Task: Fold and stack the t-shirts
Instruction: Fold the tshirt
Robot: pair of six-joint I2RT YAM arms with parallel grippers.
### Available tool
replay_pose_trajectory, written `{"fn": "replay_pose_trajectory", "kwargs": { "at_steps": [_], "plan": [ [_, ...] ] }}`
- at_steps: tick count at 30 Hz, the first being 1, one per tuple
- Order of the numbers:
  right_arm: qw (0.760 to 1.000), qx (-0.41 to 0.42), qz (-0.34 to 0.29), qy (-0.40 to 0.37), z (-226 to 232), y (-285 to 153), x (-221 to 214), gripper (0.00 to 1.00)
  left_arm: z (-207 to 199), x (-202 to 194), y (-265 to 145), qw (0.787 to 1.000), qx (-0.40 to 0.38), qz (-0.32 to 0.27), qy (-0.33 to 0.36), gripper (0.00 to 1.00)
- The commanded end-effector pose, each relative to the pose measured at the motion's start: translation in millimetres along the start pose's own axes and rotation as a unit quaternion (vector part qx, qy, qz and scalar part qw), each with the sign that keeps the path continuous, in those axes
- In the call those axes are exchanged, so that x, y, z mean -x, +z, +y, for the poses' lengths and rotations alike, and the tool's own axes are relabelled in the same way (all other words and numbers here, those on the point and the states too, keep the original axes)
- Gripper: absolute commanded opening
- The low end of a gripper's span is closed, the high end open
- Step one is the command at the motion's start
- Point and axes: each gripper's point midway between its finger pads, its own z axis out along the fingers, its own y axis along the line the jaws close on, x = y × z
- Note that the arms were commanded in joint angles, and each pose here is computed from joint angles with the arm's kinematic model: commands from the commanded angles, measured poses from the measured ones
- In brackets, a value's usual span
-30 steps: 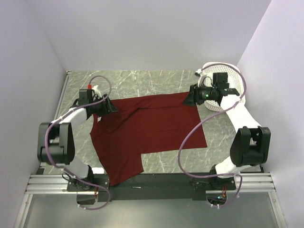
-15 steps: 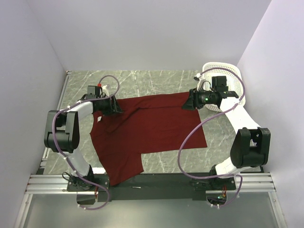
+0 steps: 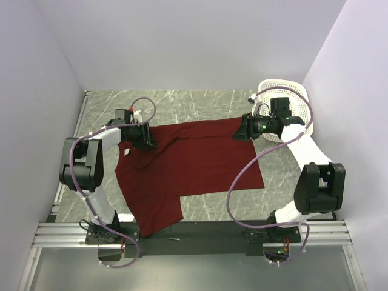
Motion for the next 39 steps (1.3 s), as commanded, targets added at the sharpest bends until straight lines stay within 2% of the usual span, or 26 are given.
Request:
{"fn": "replay_pose_trajectory", "kwargs": {
  "at_steps": [1, 5, 14, 19, 22, 23, 24, 25, 26, 28, 29, 33, 35, 39],
  "plan": [
    [1.0, 0.01, -0.018, -0.017, 8.2, -7.2, 7.8, 0.55, -16.5, 6.3, -7.5, 0.999, -0.025, -0.007, 0.025, 0.5],
    [1.0, 0.01, -0.018, -0.016, 7.3, -7.6, 8.3, 0.55, -26.2, -0.2, -12.2, 0.999, -0.041, -0.001, 0.029, 0.46],
    [0.999, 0.009, -0.025, -0.018, 8.4, -12.3, 11.9, 0.56, -60.7, -39.8, -24.2, 0.993, -0.108, 0.041, 0.04, 0.45],
    [0.999, 0.01, -0.028, -0.021, 9.5, -13.0, 13.7, 0.55, -112.3, -79.3, -36.6, 0.974, -0.194, 0.098, 0.068, 0.56],
    [0.999, 0.011, -0.027, -0.02, 9.7, -12.9, 13.5, 0.55, -134.3, -97.6, -41.0, 0.959, -0.235, 0.14, 0.077, 0.57],
    [0.999, 0.011, -0.027, -0.02, 10.3, -13.4, 13.1, 0.55, -134.6, -94.2, -41.6, 0.961, -0.228, 0.133, 0.081, 0.57],
    [0.999, 0.0, -0.034, -0.014, 2.5, -18.9, 14.3, 0.56, -140.9, -77.6, -51.1, 0.967, -0.219, 0.092, 0.094, 0.57],
    [0.999, 0.0, -0.037, -0.016, 2.8, -20.5, 15.5, 0.56, -126.7, -57.1, -49.9, 0.982, -0.153, 0.041, 0.103, 0.58],
    [0.999, -0.001, -0.037, -0.014, 2.4, -20.6, 14.4, 0.56, -119.8, -39.9, -55.5, 0.988, -0.112, -0.001, 0.111, 0.61],
    [0.999, -0.003, -0.037, -0.012, -0.1, -20.7, 14.4, 0.56, -119.6, -9.8, -77.8, 0.983, -0.074, -0.082, 0.144, 0.67],
    [0.999, -0.001, -0.037, -0.011, -0.1, -21.0, 14.5, 0.56, -117.9, -3.7, -81.8, 0.983, -0.064, -0.098, 0.144, 0.67],
    [0.999, 0.001, -0.034, -0.008, -1.3, -19.8, 13.7, 0.56, -82.1, 12.1, -73.0, 0.987, 0.041, -0.105, 0.112, 0.68],
    [0.999, -0.001, -0.037, -0.011, -0.4, -21.1, 14.4, 0.56, -70.9, 15.3, -63.6, 0.988, 0.053, -0.1, 0.1, 0.67],
    [0.999, 0.0, -0.039, -0.01, -0.6, -22.8, 14.7, 0.55, -60.2, 1.1, -24.3, 0.995, 0.038, -0.03, 0.082, 0.63]
  ]
}}
